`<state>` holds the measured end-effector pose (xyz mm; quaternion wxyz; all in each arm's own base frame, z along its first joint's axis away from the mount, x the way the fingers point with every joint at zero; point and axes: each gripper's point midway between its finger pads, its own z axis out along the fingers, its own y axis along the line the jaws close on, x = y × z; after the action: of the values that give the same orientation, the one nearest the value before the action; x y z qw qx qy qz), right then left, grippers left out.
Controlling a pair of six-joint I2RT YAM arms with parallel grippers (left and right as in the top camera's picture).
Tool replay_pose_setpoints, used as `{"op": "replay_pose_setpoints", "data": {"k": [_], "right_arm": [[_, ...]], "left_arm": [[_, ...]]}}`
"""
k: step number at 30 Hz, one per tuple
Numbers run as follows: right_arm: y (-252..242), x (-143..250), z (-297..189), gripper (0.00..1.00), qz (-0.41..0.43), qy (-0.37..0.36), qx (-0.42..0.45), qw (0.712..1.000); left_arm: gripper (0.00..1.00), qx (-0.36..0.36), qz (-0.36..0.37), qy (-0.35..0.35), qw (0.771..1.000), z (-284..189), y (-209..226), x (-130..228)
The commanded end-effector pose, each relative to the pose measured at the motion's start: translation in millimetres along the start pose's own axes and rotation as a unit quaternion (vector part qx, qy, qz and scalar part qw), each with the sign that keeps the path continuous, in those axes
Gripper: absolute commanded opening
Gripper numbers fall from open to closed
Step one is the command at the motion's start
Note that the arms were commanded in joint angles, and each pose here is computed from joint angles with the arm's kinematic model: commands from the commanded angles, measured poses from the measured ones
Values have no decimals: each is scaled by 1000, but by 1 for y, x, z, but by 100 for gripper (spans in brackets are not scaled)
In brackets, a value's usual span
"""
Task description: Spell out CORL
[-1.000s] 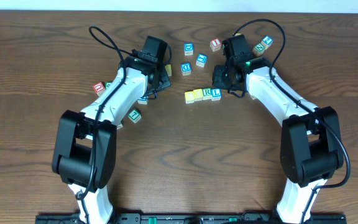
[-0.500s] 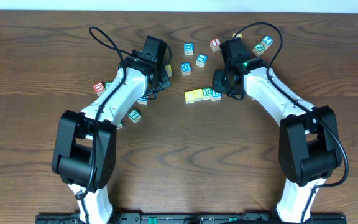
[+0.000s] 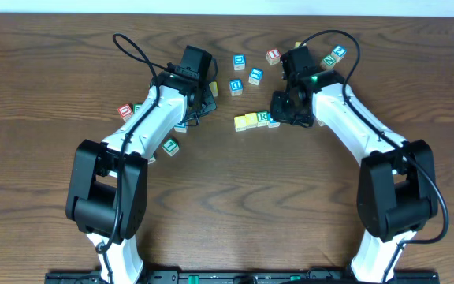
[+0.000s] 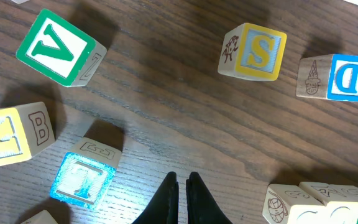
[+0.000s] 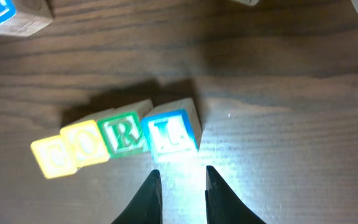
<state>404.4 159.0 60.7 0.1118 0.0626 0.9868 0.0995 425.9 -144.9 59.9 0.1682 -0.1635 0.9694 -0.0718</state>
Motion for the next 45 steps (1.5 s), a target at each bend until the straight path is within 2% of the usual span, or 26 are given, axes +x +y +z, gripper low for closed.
{"op": "replay_pose_setpoints", "data": {"k": [1,14,16,20,37,45], "right_arm": [[14,6,-8,18,-20,2,-15,1000],[7,43,14,17,-25,39,24,999],[6,40,17,15,-25,36,24,999],[7,32,22,1,-26,20,26,999],[-3,32,39,1,-25,23,50,998],[-8,23,39,1,-24,2,64,998]], "left_arm": [[7,-3,-1,1,1000,-2,4,2],[8,-4,-1,2,1000,-2,4,3],[8,-4,-1,3,1000,-2,4,3],[7,-4,-1,3,1000,-2,4,3],[7,-5,-1,3,1000,-2,4,3],[8,-4,-1,3,1000,-2,4,3]]}}
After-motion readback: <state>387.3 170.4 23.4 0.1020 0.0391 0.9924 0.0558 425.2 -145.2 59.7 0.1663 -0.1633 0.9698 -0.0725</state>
